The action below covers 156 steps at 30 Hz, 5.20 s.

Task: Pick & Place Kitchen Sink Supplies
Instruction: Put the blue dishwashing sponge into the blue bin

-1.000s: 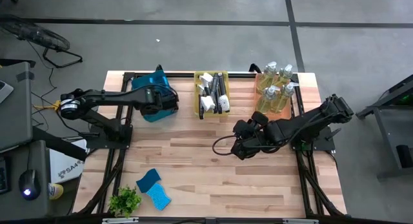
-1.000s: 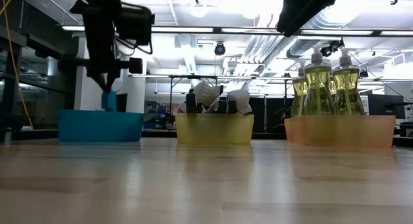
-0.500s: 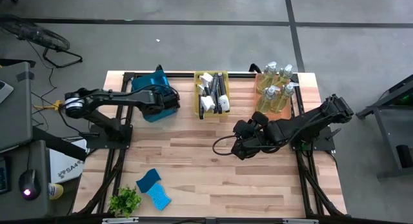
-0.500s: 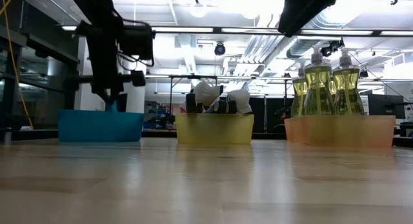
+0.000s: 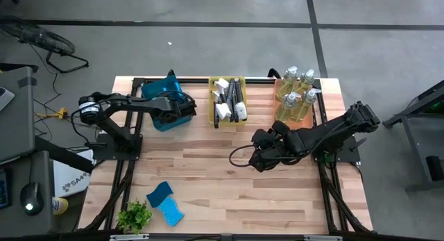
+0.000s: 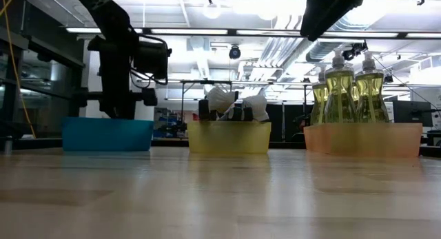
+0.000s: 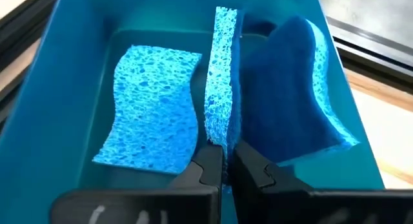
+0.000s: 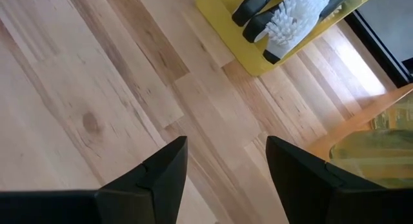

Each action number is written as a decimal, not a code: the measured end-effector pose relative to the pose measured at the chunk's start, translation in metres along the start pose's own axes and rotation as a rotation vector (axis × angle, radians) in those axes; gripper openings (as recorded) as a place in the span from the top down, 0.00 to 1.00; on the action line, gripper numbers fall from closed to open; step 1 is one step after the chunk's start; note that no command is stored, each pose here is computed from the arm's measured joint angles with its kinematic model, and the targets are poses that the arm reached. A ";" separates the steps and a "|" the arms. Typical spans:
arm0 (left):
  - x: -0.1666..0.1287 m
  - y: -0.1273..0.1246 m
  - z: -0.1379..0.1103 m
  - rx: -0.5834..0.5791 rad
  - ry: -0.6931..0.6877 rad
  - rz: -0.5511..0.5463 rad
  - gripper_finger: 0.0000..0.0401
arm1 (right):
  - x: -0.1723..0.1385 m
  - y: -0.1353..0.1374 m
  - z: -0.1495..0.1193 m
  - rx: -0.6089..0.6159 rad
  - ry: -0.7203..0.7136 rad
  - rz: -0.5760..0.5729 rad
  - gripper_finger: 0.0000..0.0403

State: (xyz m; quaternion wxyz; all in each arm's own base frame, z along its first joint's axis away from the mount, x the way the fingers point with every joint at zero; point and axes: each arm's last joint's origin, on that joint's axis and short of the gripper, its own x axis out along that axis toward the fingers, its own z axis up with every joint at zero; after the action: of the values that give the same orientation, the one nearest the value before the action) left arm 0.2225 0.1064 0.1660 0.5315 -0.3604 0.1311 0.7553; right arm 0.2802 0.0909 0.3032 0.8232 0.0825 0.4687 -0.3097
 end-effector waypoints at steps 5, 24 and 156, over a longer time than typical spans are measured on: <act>0.002 -0.001 -0.001 -0.001 -0.017 -0.003 0.97 | 0.000 0.000 0.000 0.001 0.003 -0.004 0.49; 0.014 -0.006 -0.015 0.075 -0.011 0.019 0.77 | 0.000 -0.001 -0.001 -0.005 0.003 -0.009 0.49; -0.163 0.129 -0.133 1.107 1.033 -0.399 0.48 | -0.045 0.038 -0.055 -0.110 -0.089 0.137 0.49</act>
State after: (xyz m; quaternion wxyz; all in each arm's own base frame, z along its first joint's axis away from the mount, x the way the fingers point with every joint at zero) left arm 0.1893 -0.1376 0.1597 0.6312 -0.3655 0.6520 0.2068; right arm 0.2467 0.1636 0.3043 0.8657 0.0552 0.4412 -0.2300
